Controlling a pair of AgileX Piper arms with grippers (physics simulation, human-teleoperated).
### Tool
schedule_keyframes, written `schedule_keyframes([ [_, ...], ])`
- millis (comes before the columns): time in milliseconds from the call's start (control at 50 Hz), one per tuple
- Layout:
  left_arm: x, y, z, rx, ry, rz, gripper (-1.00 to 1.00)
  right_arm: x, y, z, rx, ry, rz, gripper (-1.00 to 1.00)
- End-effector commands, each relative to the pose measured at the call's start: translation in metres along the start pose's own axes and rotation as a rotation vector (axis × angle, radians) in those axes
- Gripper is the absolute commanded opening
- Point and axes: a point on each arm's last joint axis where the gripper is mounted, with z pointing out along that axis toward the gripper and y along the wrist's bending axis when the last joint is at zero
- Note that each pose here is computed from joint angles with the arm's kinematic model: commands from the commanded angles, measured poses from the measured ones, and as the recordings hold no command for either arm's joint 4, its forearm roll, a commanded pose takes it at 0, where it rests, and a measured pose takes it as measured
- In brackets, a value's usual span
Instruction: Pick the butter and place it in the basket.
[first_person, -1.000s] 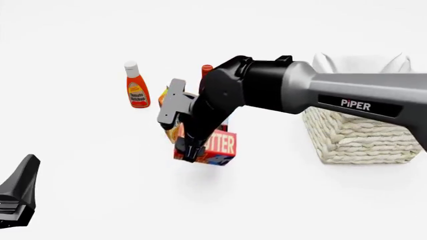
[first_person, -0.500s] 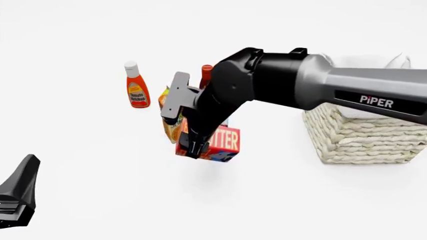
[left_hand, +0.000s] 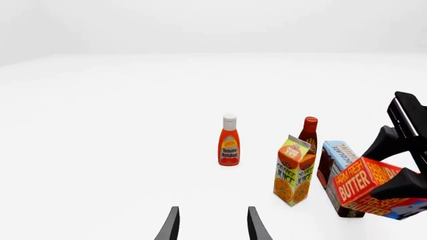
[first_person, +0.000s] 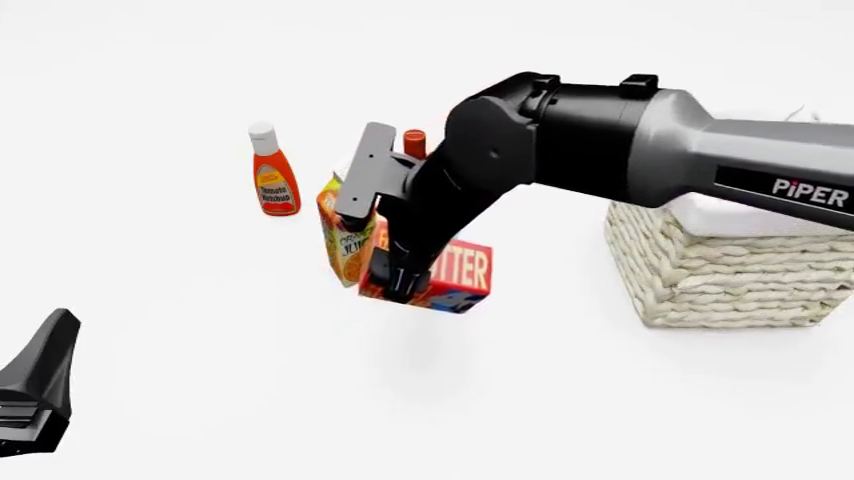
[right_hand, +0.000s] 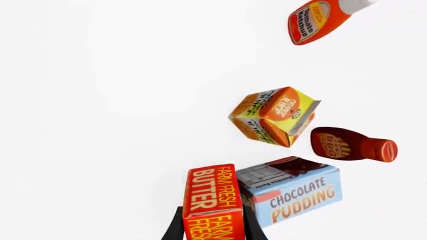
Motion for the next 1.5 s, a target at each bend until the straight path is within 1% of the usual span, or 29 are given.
schedule_keyframes([
  [20,0.0,0.0,0.0,0.0,0.0,0.0,1.0,-0.001,-0.005,-0.014,0.027,-0.026,0.027,-1.0],
  [140,0.0,0.0,0.0,0.0,0.0,0.0,1.0,-0.003,-0.007,-0.019,0.034,-0.034,0.035,-1.0],
  [180,0.0,0.0,0.0,0.0,0.0,0.001,1.0,-0.001,-0.011,-0.022,0.045,-0.038,0.046,-1.0],
  [320,0.0,0.0,0.0,0.0,0.0,0.0,1.0,-0.004,-0.016,-0.032,0.057,-0.05,0.068,-1.0],
  [420,0.0,0.0,0.0,0.0,0.0,0.0,1.0,-0.001,-0.021,-0.039,0.072,-0.057,0.08,-1.0],
  [660,0.0,0.0,0.0,0.0,0.0,0.0,1.0,0.001,-0.023,-0.046,0.084,-0.064,0.089,-1.0],
  [700,0.0,0.0,0.0,0.0,0.0,0.0,1.0,0.004,-0.027,-0.051,0.098,-0.071,0.099,-1.0],
  [820,0.0,0.0,0.0,0.0,0.0,0.0,1.0,0.004,-0.027,-0.051,0.098,-0.071,0.099,-1.0],
  [840,0.0,0.0,0.0,0.0,0.0,0.0,1.0,0.008,-0.031,-0.064,0.116,-0.08,0.112,-1.0],
  [1000,0.0,0.0,0.0,0.0,0.0,0.0,1.0,0.011,-0.036,-0.073,0.135,-0.088,0.127,-1.0],
  [1180,0.0,0.0,0.0,0.0,0.0,0.0,1.0,0.016,-0.051,-0.088,0.184,-0.112,0.161,-1.0],
  [1240,0.0,0.0,0.0,0.0,0.0,0.0,1.0,0.017,-0.052,-0.089,0.188,-0.113,0.164,-1.0],
  [1260,0.0,0.0,0.0,0.0,0.0,0.0,1.0,0.019,-0.058,-0.092,0.207,-0.122,0.183,-1.0],
  [1300,0.0,0.0,0.0,0.0,0.0,0.0,1.0,0.018,-0.059,-0.091,0.204,-0.12,0.192,-1.0],
  [1340,0.0,0.0,0.0,0.0,0.0,0.0,1.0,0.019,-0.062,-0.093,0.214,-0.127,0.214,-1.0],
  [1420,0.0,0.0,0.0,0.0,0.0,0.0,1.0,0.02,-0.065,-0.093,0.22,-0.127,0.229,-1.0],
  [1500,0.0,0.0,0.0,0.0,0.0,0.0,1.0,0.02,-0.065,-0.093,0.22,-0.127,0.229,-1.0],
])
